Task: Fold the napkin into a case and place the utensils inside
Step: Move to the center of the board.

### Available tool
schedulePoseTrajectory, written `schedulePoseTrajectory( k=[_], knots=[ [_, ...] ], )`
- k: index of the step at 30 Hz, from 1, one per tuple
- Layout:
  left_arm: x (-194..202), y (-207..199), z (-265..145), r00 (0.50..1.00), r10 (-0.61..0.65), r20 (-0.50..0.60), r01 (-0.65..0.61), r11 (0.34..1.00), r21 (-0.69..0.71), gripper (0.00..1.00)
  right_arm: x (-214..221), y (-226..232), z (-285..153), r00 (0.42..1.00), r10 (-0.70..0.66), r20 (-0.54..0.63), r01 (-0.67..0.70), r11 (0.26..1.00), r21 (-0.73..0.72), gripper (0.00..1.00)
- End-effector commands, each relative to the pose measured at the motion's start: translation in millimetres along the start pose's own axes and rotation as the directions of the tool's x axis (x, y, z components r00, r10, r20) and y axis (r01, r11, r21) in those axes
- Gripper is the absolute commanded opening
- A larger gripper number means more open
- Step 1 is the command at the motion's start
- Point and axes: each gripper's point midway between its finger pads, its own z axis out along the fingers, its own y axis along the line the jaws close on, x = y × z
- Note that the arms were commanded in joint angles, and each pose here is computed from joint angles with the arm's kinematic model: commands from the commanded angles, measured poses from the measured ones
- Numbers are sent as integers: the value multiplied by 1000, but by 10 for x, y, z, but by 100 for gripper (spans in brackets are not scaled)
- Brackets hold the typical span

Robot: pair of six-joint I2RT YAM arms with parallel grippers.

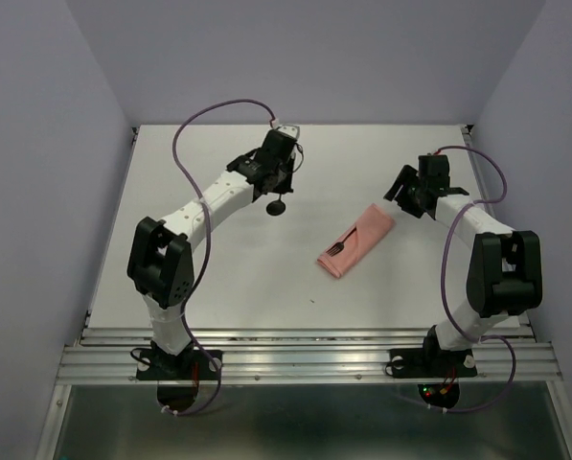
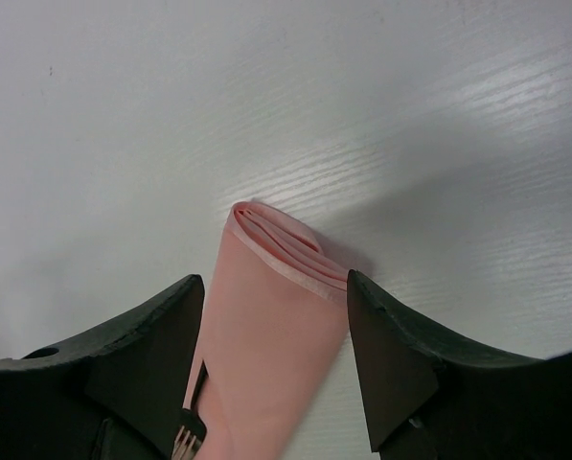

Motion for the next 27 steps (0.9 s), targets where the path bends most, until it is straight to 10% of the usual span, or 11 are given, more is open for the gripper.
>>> schedulePoseTrajectory(
  k=[1, 27],
  knots=[
    [145, -467, -285, 995, 94, 17, -96, 989, 110, 0, -88, 45, -6, 1000, -9, 23, 10, 1000, -22, 66],
    [1312, -1836, -507, 905, 414, -97, -353, 858, 373, 0, -159, -116, 23, 996, -68, 64, 64, 996, 56, 69]
  ],
)
